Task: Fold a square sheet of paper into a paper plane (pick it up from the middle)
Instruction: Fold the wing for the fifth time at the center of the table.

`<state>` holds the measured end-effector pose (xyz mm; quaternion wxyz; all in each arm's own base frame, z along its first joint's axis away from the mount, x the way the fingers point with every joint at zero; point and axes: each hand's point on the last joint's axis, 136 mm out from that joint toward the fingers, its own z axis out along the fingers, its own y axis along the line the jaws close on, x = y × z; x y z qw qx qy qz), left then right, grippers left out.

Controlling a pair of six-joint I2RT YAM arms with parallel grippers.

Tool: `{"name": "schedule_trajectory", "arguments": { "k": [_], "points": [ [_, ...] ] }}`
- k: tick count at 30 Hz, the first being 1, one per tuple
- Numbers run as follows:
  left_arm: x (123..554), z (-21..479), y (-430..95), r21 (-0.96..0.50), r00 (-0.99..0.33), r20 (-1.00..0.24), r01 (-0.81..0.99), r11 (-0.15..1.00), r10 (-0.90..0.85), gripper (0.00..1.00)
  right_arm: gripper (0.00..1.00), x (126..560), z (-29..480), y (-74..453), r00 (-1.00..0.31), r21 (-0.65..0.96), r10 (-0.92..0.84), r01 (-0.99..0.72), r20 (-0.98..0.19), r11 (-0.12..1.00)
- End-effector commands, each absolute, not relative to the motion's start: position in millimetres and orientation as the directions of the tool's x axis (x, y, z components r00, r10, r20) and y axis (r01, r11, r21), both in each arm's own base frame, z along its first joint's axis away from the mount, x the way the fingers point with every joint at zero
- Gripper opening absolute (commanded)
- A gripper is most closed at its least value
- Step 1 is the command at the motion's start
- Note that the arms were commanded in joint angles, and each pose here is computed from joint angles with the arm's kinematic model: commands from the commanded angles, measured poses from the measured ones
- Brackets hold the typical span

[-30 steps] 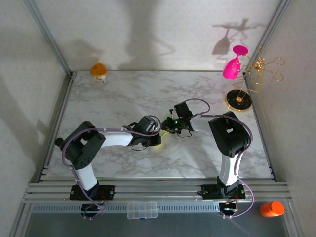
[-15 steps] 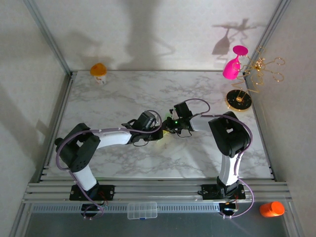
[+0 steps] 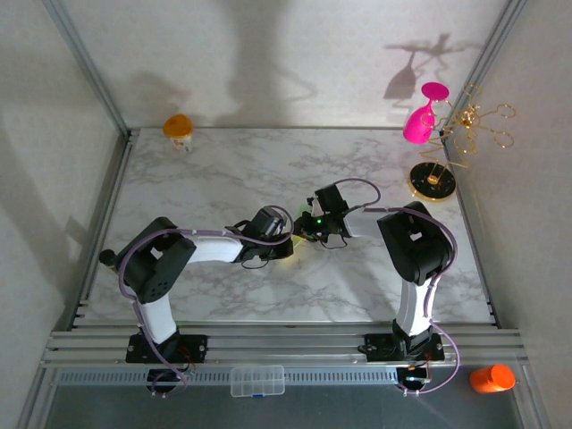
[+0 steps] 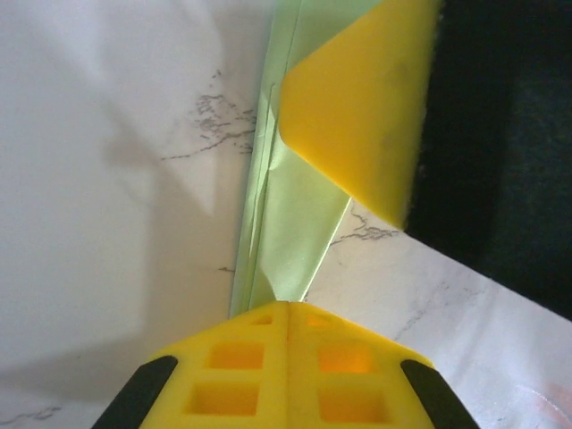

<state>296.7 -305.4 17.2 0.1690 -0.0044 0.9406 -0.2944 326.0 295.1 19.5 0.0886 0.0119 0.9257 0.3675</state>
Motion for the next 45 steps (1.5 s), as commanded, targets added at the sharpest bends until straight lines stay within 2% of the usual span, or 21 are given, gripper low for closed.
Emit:
{"name": "schedule_trajectory", "arguments": {
  "k": [1, 7, 12, 16, 20, 27, 38, 42, 45],
  "points": [
    [269.2, -11.0, -277.0, -0.454, -0.966, -0.251, 0.054, 0.889, -0.069, 0.02, 0.17, 308.5, -13.9, 276.2, -0.992, 0.590, 0.104, 0.041, -0.074, 0.806],
    [242.5, -12.4, -256.4, -0.390, -0.977, -0.215, 0.085, 0.917, -0.001, 0.01, 0.17, 308.8, -12.7, 276.2, -0.990, 0.593, 0.124, 0.062, -0.064, 0.803],
    [248.6, 14.9, -252.2, -0.377, -0.960, -0.281, 0.129, 0.917, 0.020, 0.01, 0.17, 307.5, -10.3, 277.6, -0.984, 0.615, 0.176, 0.116, -0.038, 0.780],
    [280.9, 56.5, -265.9, -0.496, -0.913, -0.391, 0.099, 0.863, -0.120, 0.02, 0.17, 302.0, -7.8, 281.0, -0.968, 0.634, 0.249, 0.198, 0.009, 0.748],
    [302.3, 76.6, -282.4, -0.612, -0.873, -0.418, 0.068, 0.788, -0.250, 0.03, 0.17, 299.5, -5.8, 282.7, -0.955, 0.637, 0.296, 0.247, 0.031, 0.730],
    [315.1, 58.4, -303.6, -0.673, -0.884, -0.363, 0.030, 0.739, -0.294, 0.01, 0.17, 302.7, -2.4, 283.5, -0.953, 0.638, 0.302, 0.244, 0.019, 0.731],
    [310.6, 23.1, -304.1, -0.624, -0.910, -0.315, -0.013, 0.781, -0.268, 0.01, 0.17, 308.1, 9.7, 289.5, -0.962, 0.658, 0.274, 0.203, -0.006, 0.725],
    [308.6, 9.8, -291.7, -0.570, -0.910, -0.316, -0.046, 0.821, -0.270, 0.00, 0.17, 317.9, 26.9, 295.0, -0.968, 0.679, 0.241, 0.130, -0.071, 0.723],
    [304.9, 1.8, -285.1, -0.543, -0.912, -0.308, -0.067, 0.837, -0.272, 0.00, 0.18, 327.5, 42.9, 296.8, -0.968, 0.682, 0.192, 0.031, -0.162, 0.730]
  ]
}}
